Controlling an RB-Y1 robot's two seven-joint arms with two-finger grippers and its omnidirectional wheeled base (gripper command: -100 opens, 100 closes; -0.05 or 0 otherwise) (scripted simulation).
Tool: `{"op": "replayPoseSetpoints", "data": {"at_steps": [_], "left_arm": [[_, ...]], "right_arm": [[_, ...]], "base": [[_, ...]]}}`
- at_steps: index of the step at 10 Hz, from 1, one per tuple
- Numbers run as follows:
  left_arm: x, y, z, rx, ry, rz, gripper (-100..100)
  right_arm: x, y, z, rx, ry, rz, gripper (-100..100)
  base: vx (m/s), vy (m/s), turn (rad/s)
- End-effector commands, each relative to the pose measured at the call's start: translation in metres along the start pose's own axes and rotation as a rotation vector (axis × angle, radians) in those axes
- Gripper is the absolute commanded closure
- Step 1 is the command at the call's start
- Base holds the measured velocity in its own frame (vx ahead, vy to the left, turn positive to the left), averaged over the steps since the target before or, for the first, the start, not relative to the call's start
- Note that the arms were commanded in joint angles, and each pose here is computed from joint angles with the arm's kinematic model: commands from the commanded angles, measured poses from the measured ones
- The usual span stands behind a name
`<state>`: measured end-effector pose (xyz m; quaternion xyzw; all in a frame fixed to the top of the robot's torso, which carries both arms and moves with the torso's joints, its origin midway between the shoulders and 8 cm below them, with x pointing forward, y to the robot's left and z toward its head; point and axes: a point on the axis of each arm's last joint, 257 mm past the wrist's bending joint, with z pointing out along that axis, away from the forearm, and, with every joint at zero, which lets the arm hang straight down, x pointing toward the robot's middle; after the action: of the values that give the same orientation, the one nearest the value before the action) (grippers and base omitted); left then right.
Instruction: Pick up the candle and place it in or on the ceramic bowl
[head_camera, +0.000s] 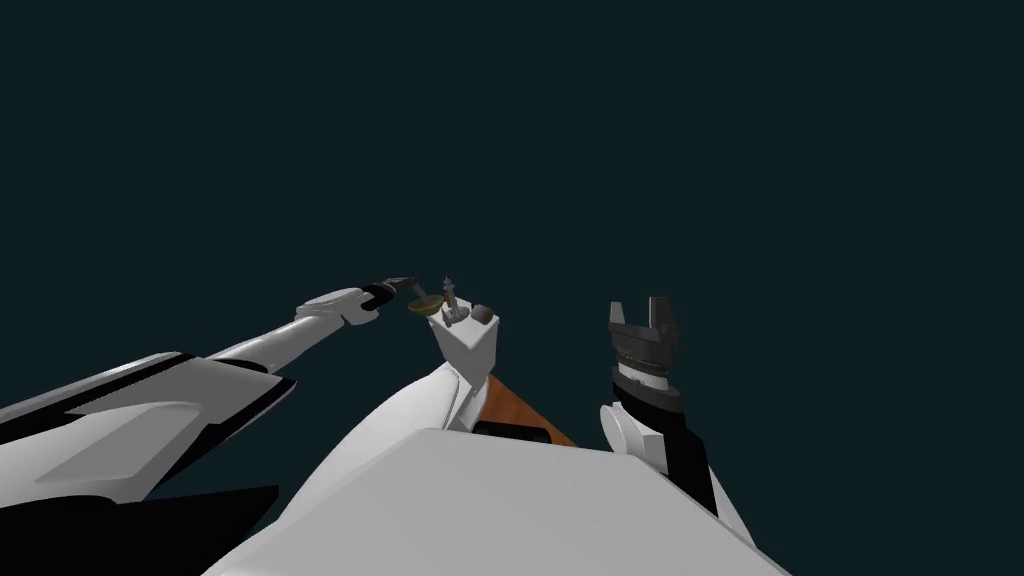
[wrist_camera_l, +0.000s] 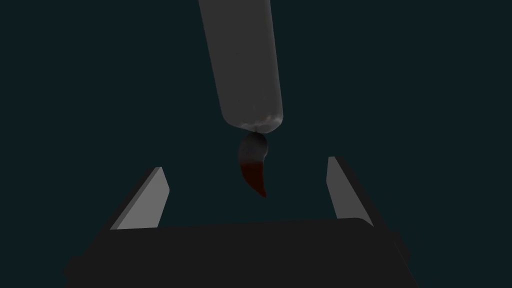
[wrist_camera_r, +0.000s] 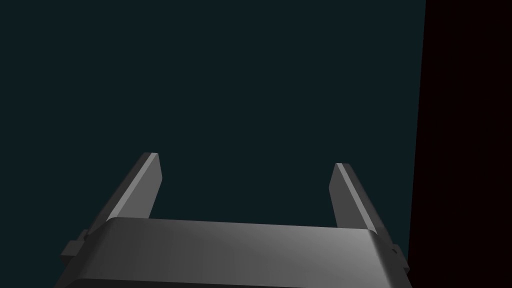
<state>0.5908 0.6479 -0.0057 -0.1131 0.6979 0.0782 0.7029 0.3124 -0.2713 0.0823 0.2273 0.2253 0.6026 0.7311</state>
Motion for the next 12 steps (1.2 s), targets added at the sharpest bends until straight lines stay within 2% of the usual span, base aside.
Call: {"op": "replayPoseSetpoints", "data": {"at_steps": [1, 2, 3, 5, 6, 7, 8, 9, 10, 11, 12], "left_arm": [[0.02, 0.016, -0.009, -0.028, 0.033, 0.004, -100], [-0.015, 0.032, -0.016, -0.069, -0.019, -0.006, -100], [-0.012, 0.036, -0.019, -0.073, -0.01, -0.014, -100], [0.016, 0.048, -0.029, -0.088, 0.037, 0.002, -100], [-0.02, 0.066, -0.036, -0.13, -0.015, -0.007, -100], [-0.018, 0.07, -0.039, -0.141, -0.009, -0.012, -100], [-0.007, 0.065, -0.042, -0.128, 0.01, -0.003, -100], [0.006, 0.071, -0.047, -0.137, 0.032, 0.005, -100], [-0.031, 0.084, -0.052, -0.172, -0.026, -0.006, -100], [-0.03, 0.089, -0.056, -0.183, -0.018, -0.005, -100], [-0.018, 0.083, -0.059, -0.169, 0.004, 0.005, -100]], "right_arm": [[0.0, 0.0, 0.0, 0.0, 0.0, 0.0, 0], [0.0, 0.0, 0.0, 0.0, 0.0, 0.0, 0], [0.0, 0.0, 0.0, 0.0, 0.0, 0.0, 0], [0.0, 0.0, 0.0, 0.0, 0.0, 0.0, 0], [0.0, 0.0, 0.0, 0.0, 0.0, 0.0, 0], [0.0, 0.0, 0.0, 0.0, 0.0, 0.0, 0], [0.0, 0.0, 0.0, 0.0, 0.0, 0.0, 0], [0.0, 0.0, 0.0, 0.0, 0.0, 0.0, 0], [0.0, 0.0, 0.0, 0.0, 0.0, 0.0, 0], [0.0, 0.0, 0.0, 0.0, 0.0, 0.0, 0], [0.0, 0.0, 0.0, 0.0, 0.0, 0.0, 0]], "base": [[-0.014, 0.021, 0.0], [-0.023, 0.025, -0.244], [-0.021, 0.04, -0.175], [-0.008, 0.013, 0.017], [-0.02, 0.023, -0.213], [-0.024, 0.036, -0.21], [-0.015, 0.019, -0.026], [-0.007, 0.002, 0.029], [-0.023, 0.018, -0.233], [-0.024, 0.04, -0.174], [-0.015, 0.021, -0.018]]}}
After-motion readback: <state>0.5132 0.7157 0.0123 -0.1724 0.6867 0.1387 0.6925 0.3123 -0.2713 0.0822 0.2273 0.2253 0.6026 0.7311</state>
